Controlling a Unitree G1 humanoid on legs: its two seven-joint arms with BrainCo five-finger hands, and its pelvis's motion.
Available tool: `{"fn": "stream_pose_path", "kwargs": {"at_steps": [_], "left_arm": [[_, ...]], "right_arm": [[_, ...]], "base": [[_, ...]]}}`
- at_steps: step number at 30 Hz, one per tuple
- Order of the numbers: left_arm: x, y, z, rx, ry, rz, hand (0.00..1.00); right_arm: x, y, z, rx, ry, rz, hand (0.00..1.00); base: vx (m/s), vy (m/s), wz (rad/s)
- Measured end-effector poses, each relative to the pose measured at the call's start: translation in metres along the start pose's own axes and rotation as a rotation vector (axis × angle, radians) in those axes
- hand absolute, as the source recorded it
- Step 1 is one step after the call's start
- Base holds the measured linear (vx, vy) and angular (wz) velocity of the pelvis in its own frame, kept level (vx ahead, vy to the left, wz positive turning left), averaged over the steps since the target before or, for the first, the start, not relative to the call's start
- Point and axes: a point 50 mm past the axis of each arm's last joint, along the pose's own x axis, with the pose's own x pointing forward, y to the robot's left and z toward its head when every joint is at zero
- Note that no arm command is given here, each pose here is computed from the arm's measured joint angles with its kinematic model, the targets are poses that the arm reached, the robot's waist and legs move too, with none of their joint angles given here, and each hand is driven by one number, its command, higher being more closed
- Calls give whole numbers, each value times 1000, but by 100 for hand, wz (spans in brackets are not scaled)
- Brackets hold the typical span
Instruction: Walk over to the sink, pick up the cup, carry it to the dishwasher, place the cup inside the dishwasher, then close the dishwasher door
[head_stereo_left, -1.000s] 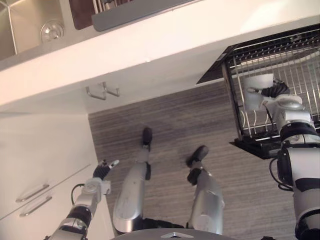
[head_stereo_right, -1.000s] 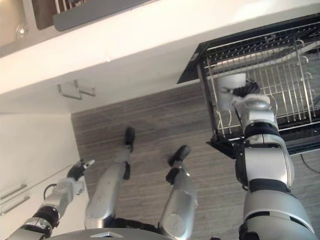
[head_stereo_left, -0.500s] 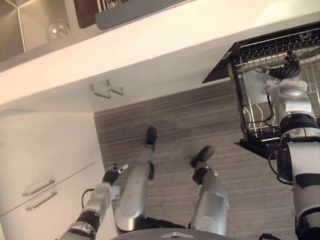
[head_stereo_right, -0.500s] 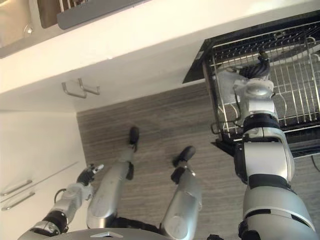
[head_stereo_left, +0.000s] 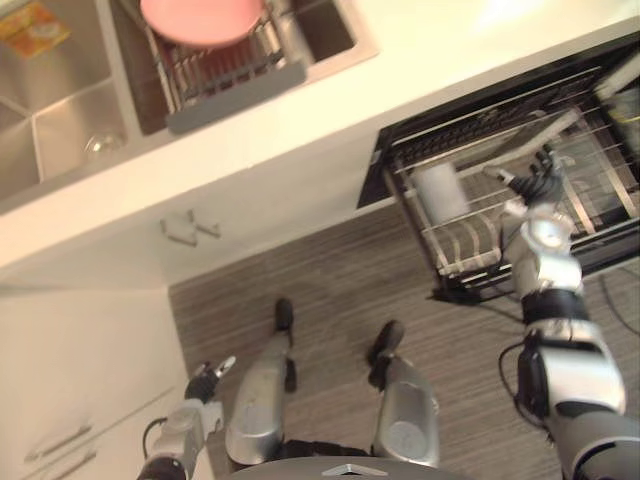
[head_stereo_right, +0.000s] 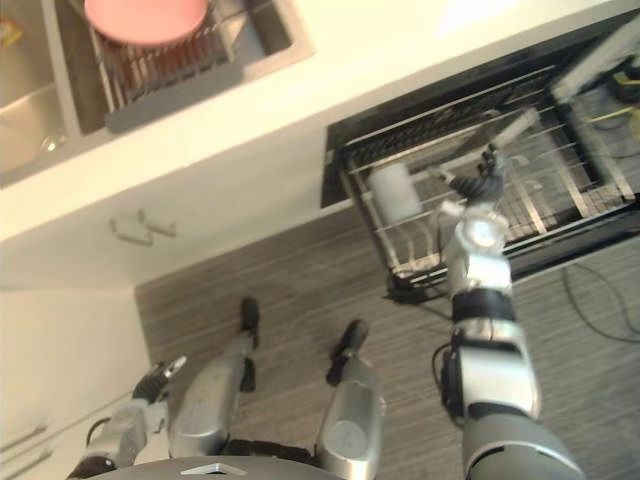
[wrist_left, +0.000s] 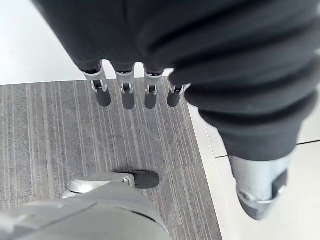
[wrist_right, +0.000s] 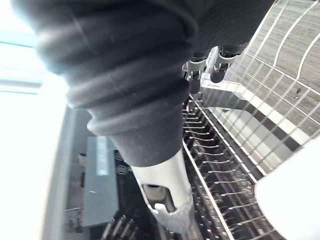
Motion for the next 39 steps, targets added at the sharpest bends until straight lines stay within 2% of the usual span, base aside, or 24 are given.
{"fn": "stream_pose_path", "kwargs": {"at_steps": [6,8,10,17,19,26,33,36,39], "left_arm": [[-6,8,-22,-32,86,63,0],[-9,6,-32,-56,113,63,0],[-10,4,-38,-68,130,64,0],[-17,10,-58,-117,198,68,0],[-18,13,-61,-145,217,72,0],[-27,24,-85,-167,301,105,0],[-29,36,-85,-90,303,90,0],[-26,36,-84,-145,343,73,0],[-25,42,-78,-108,328,28,0]], "right_arm": [[-91,3,-46,294,9,-21,0],[-106,-1,-48,343,-23,-36,0],[-118,-8,-42,358,-92,15,0],[-128,10,-12,381,-248,357,0],[-129,14,-8,388,-257,382,0],[-131,9,-3,407,-264,379,0],[-139,-12,-16,483,-201,260,0],[-139,-18,-13,488,-228,235,0],[-142,-19,-16,507,-224,218,0]], "base": [[156,-85,-19],[92,-15,-27],[23,5,-15],[-2,28,24],[-34,0,27],[10,51,12],[107,142,32],[124,148,39],[171,68,43]]}}
